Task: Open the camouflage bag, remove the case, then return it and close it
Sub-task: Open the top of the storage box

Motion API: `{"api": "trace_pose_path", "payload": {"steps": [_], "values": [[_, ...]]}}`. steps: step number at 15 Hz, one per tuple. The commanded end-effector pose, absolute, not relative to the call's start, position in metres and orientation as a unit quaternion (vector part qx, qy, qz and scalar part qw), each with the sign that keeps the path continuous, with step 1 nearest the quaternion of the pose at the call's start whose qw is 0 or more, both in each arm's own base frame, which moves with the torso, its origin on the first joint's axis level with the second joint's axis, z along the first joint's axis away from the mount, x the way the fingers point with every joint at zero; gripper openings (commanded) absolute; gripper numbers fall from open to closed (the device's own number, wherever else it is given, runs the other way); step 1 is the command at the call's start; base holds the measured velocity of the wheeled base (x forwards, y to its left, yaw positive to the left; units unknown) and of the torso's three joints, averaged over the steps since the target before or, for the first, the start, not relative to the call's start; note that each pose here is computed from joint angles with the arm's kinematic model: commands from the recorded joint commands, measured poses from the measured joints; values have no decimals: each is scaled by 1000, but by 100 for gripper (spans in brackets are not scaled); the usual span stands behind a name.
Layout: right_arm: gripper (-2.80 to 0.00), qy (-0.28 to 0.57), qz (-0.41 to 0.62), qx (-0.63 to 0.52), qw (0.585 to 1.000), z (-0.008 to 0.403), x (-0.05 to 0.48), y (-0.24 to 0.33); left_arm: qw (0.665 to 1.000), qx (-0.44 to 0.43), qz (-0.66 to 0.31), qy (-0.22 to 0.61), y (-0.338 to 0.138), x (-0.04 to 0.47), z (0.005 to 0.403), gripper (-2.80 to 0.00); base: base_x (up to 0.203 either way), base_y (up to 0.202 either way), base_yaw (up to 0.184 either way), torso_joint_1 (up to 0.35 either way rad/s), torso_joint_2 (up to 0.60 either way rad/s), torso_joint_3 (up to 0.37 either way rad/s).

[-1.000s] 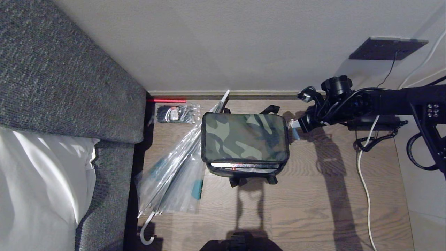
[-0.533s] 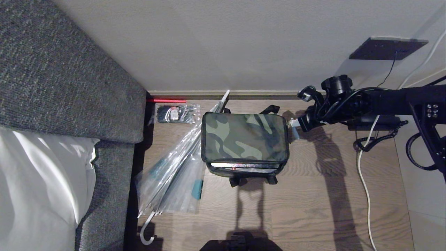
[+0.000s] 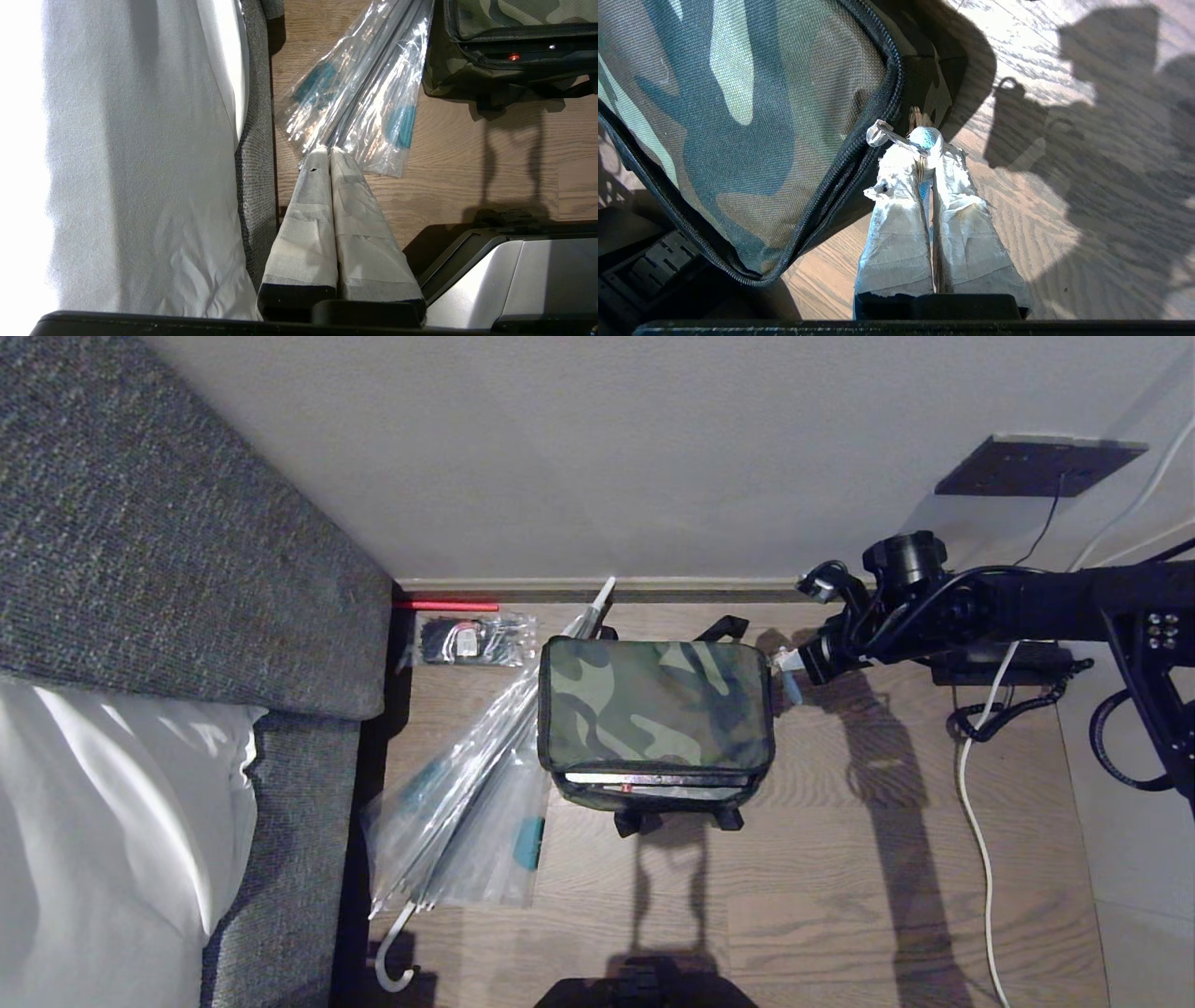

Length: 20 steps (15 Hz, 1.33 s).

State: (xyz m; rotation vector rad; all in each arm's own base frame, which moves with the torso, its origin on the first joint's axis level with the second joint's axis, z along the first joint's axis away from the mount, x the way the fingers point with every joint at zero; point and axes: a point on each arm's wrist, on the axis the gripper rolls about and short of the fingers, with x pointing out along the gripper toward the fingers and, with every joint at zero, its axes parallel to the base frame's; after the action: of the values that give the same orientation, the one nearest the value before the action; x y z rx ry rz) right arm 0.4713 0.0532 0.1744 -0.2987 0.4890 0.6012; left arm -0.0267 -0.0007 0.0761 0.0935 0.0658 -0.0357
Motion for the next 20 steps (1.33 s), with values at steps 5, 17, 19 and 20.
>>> {"api": "trace_pose_path", "payload": {"steps": [5,17,19,20], "values": [[-280,204,292,-153,922,182,474,55,998,47,-18,34,-1,-27,76,-280,0,0,0,0,0,0],[-280,265,297,-144,906,167,467,53,998,47,-18,34,-1,-27,76,-280,0,0,0,0,0,0],[0,275,300,-145,902,166,465,52,998,47,-18,34,-1,-27,76,-280,0,0,0,0,0,0],[0,275,301,-144,902,166,466,53,998,47,-18,34,-1,-27,76,-280,0,0,0,0,0,0]]}}
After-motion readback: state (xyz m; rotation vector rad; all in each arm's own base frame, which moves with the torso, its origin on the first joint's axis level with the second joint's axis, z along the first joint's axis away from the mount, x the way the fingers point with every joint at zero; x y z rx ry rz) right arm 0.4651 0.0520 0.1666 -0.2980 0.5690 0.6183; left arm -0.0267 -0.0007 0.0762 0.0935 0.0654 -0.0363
